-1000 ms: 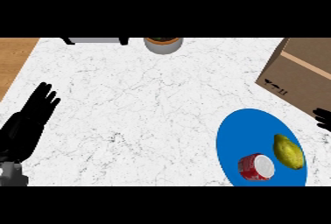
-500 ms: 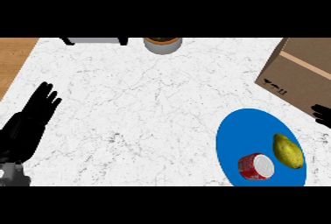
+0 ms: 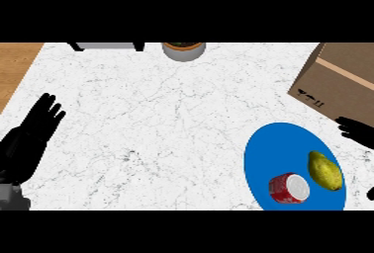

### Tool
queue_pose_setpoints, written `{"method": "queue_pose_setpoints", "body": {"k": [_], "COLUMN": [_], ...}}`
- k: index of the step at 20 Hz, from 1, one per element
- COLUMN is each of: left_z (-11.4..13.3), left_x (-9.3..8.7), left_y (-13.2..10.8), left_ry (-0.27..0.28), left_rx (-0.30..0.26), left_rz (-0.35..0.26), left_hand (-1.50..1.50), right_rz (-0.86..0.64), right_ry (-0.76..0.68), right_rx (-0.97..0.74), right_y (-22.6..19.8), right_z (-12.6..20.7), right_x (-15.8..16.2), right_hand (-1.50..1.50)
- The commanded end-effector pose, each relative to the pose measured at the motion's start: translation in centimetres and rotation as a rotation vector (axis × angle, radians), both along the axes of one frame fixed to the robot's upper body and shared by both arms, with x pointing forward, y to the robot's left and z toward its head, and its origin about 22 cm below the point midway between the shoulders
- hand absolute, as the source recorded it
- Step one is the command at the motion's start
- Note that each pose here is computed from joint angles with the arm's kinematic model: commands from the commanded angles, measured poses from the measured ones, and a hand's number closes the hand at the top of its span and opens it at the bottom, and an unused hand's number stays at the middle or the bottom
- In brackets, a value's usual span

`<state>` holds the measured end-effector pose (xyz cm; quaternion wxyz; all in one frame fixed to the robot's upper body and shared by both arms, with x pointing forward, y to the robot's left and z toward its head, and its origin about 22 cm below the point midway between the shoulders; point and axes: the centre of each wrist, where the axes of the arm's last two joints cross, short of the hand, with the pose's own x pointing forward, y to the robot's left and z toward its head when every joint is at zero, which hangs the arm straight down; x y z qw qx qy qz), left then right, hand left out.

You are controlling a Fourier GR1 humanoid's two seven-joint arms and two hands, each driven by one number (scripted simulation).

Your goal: Pick the pear from the plate and place it in the cardboard box

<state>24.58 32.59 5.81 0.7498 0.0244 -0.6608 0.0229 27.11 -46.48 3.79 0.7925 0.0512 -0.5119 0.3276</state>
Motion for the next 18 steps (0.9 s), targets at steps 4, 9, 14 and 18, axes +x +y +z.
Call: {"method": "queue_pose_setpoints", "body": {"k": [4, 9, 14, 18], "left_z": [0.9, -2.4, 0.4, -0.5], "left_x": [0.1, 1.7, 0.3, 0.1], "left_y": [-1.6, -1.5, -1.1, -1.4], "left_ry": [0.010, 0.012, 0.006, 0.007], "left_rx": [0.007, -0.003, 0.002, -0.012], "left_rz": [-0.001, -0.007, 0.016, 0.003], "left_hand": [0.00, 0.00, 0.00, 0.00], "right_rz": [0.013, 0.046, 0.065, 0.085], "right_ry": [0.031, 0.038, 0.047, 0.066], "right_rx": [-0.023, -0.038, -0.039, -0.058], "right_y": [-0.3, 0.8, 2.7, 3.0], "right_z": [-0.1, -2.1, -1.4, -1.7], "right_x": [-0.5, -0.4, -0.5, 1.7], "right_hand": [-1.50, -1.50, -1.50, -1.50]}}
